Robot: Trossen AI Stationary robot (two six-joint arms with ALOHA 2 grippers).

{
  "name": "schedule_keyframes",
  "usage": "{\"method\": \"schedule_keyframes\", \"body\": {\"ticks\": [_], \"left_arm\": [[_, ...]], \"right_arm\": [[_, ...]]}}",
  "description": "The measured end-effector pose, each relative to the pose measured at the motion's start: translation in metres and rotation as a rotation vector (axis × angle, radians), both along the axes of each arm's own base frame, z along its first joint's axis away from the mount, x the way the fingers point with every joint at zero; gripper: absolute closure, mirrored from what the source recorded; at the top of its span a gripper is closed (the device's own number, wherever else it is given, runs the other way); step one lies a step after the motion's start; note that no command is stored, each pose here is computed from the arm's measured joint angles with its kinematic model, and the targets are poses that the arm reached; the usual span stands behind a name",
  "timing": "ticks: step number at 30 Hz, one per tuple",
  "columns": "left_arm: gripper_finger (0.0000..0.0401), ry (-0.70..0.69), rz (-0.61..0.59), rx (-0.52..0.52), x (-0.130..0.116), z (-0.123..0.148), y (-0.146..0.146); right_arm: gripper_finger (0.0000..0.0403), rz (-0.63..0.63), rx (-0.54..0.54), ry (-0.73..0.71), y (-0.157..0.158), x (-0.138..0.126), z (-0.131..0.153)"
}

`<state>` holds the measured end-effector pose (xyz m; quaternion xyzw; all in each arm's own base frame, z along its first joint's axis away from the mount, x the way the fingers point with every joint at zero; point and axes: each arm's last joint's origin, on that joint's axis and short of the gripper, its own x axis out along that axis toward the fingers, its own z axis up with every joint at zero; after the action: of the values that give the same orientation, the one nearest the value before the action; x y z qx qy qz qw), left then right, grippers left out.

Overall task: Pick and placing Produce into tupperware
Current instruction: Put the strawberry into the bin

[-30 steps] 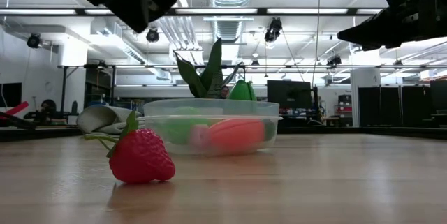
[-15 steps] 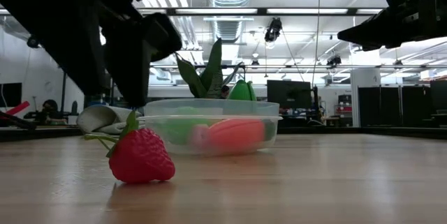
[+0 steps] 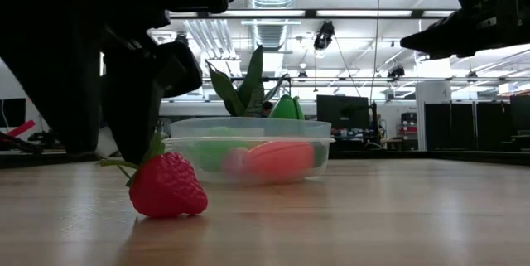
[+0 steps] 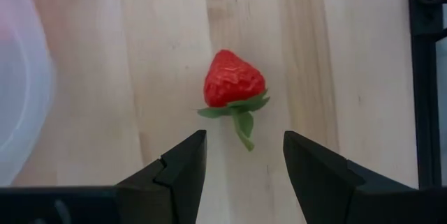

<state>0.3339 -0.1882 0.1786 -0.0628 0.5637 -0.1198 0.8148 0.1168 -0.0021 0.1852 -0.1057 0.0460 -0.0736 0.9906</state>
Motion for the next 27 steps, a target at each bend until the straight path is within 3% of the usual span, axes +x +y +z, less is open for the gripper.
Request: {"method": "schedule_keyframes", "body": {"ticks": [6,27], "left_arm": [[0.0225,0.046,0.127,-0.058,0.003,-0.001,0.006],[0.0225,0.073,0.131,-0.058,0.005,-0.010,0.007]], "right_arm": [[0.0394,0.000,-0.005,0.000,0.000,0.000,0.000],[0.0394,-0.001,0.013,0.001,0.000,0.000,0.000]]}}
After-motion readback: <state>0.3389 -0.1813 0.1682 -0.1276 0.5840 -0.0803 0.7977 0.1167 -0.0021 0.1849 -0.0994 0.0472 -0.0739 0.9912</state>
